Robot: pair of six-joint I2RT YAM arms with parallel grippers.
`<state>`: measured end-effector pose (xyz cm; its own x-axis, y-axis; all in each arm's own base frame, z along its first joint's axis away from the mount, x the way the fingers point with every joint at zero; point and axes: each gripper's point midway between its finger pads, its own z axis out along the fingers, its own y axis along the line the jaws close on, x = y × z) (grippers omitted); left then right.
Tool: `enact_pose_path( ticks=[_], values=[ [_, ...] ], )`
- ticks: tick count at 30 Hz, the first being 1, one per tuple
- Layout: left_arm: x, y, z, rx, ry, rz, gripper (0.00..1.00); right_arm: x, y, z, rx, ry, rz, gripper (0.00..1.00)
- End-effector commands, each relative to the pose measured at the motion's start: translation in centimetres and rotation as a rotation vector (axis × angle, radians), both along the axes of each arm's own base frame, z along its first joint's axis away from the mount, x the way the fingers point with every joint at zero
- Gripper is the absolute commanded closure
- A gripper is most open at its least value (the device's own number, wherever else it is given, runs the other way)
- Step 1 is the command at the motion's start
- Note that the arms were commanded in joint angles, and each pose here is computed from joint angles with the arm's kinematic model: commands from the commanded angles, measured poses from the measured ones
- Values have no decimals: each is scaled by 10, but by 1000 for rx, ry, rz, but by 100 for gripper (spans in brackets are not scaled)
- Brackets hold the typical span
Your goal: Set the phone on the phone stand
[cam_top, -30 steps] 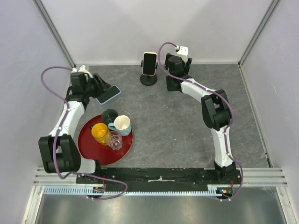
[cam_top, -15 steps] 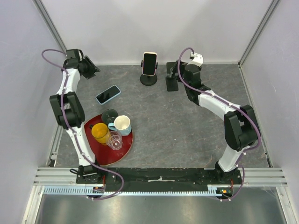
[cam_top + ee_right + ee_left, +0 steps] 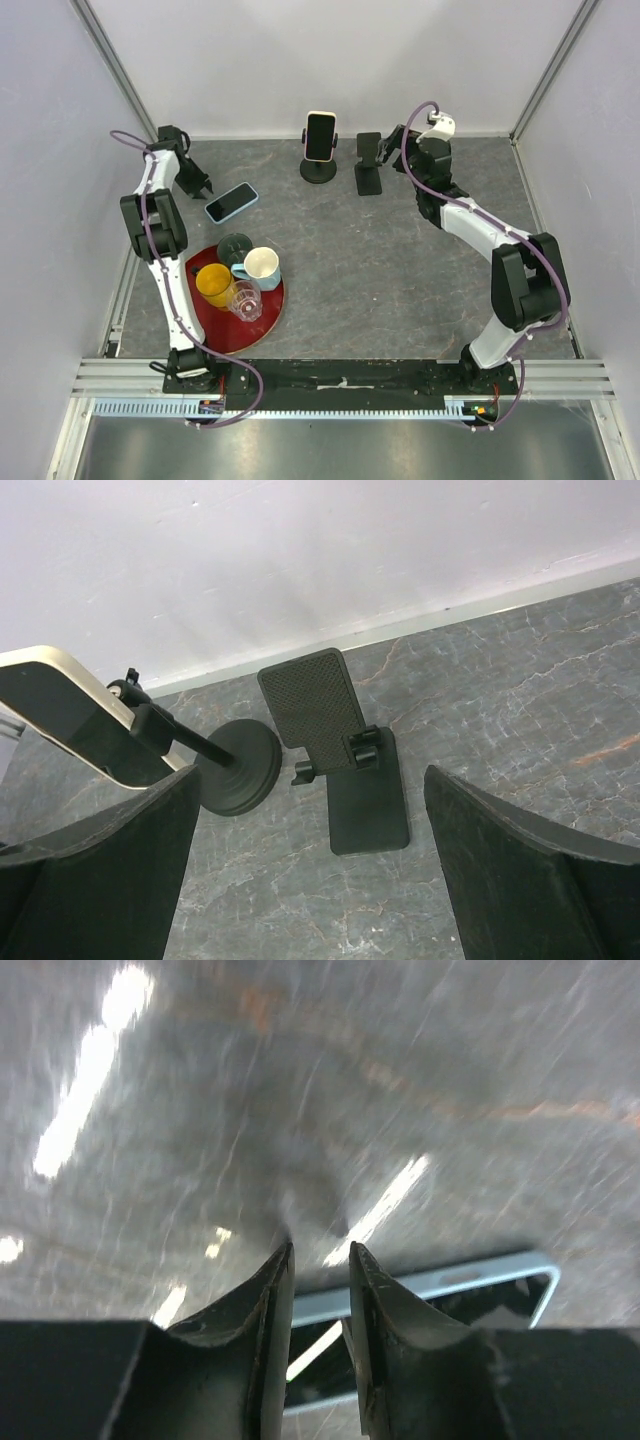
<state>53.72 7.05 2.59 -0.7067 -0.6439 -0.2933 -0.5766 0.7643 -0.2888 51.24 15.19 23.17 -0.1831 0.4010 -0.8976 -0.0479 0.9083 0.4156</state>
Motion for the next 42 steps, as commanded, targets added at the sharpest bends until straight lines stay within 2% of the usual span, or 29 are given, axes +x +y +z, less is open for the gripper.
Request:
enact_pose_path(
  ticks=[1,8,12,14,15,16,17,18,20,21,24,28,31,36,42],
  values=[
    [-37,-5,17,52,47,-35,65,-7,1,36,44,-94,28,2],
    [-73,-70,10,-104,81,-156,67,-18,-11,44,42,-111,12,2],
    [-77,-127,28,-237,-5,-251,65,-20,-23,40,38,-101,-5,2],
    [-80,-141,33,-236,-18,-283,61,-21,-28,38,35,-97,-13,2],
    [-80,-141,40,-182,-34,-297,52,-20,-33,37,40,-94,-19,2],
    [-77,-136,42,-146,-45,-291,40,-20,-35,38,46,-95,-21,2],
    [-77,-143,44,-110,-52,-316,19,-20,-33,37,57,-93,-10,2],
    [-74,-139,49,-46,-66,-323,11,-20,-34,36,60,-94,-7,2],
    [-70,-136,53,22,-80,-335,5,-18,-31,34,64,-90,7,2],
    [-70,-136,53,72,-79,-338,5,-17,-30,34,65,-88,12,2],
    [-68,-142,57,112,-69,-300,4,-14,-28,29,64,-76,15,2],
    [-66,-156,43,15,15,-167,3,-11,-28,24,60,-62,17,2],
    [-56,-167,46,-50,21,-105,2,-10,-29,23,57,-61,15,2],
    [-42,-165,54,-18,4,-9,2,-8,-35,16,53,-47,5,2],
    [-27,-174,50,-59,25,75,3,-5,-33,11,68,-36,23,2]
  ],
)
